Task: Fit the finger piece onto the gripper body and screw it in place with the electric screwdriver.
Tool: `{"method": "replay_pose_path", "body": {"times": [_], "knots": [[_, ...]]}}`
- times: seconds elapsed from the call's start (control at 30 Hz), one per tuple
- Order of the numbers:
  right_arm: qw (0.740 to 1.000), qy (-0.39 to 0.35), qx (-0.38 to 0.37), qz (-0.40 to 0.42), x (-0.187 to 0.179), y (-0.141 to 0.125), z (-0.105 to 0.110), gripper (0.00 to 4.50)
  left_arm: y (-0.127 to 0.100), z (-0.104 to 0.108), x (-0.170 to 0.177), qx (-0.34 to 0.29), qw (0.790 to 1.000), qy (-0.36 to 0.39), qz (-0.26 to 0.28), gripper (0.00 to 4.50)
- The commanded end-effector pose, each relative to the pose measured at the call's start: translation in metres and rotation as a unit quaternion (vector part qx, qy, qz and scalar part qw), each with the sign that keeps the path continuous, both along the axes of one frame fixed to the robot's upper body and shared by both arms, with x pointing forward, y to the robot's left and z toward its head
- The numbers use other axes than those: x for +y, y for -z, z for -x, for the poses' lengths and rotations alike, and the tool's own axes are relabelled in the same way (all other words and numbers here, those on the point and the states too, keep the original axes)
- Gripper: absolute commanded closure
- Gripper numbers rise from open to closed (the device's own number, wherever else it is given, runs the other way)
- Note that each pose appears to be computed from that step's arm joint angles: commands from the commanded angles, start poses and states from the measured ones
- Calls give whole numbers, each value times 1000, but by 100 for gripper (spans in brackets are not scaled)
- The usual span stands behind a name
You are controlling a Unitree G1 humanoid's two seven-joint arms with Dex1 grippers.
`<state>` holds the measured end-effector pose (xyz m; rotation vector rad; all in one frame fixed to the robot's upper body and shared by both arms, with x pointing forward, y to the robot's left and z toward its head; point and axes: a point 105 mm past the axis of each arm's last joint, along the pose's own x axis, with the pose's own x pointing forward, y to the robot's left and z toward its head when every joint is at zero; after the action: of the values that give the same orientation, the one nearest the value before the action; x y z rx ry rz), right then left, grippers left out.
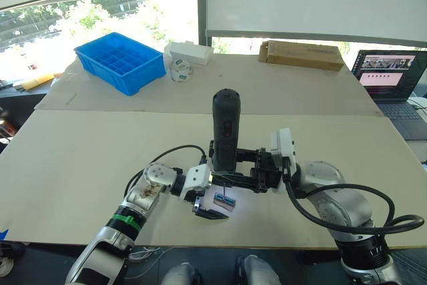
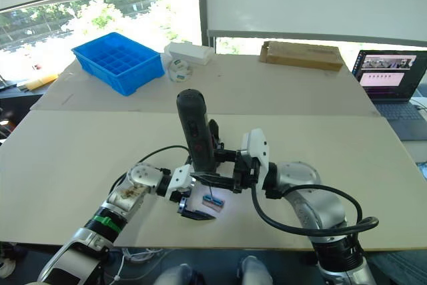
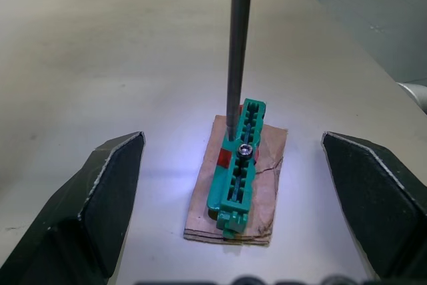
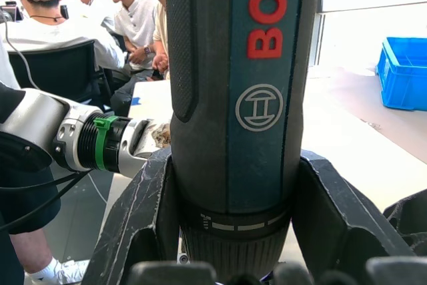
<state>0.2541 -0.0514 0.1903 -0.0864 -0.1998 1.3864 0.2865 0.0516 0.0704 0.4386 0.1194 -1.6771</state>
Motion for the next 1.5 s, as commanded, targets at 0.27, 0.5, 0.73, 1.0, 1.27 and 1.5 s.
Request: {"method": "replay_pose_path", "body": {"times": [0.27,0.5,0.73,1.0,1.27,1.5], "knots": [[999,-14,-23,-16,1,-13,7,258,-11,-2,-4,-27,1000,9,6,0],[1000,-16,-16,-19,2,-13,7,258,-11,-2,-5,-27,1000,11,7,0],[1000,-17,-12,-18,2,-13,7,258,-11,-2,-6,-29,999,12,6,0],[1000,-16,-15,-20,4,-14,6,258,-12,-2,-6,-30,999,14,7,0],[1000,-16,-11,-18,4,-12,6,258,-12,-2,-7,-31,999,15,7,0],[1000,-15,-9,-14,3,-10,7,258,-12,-2,-7,-31,999,15,8,0]]}}
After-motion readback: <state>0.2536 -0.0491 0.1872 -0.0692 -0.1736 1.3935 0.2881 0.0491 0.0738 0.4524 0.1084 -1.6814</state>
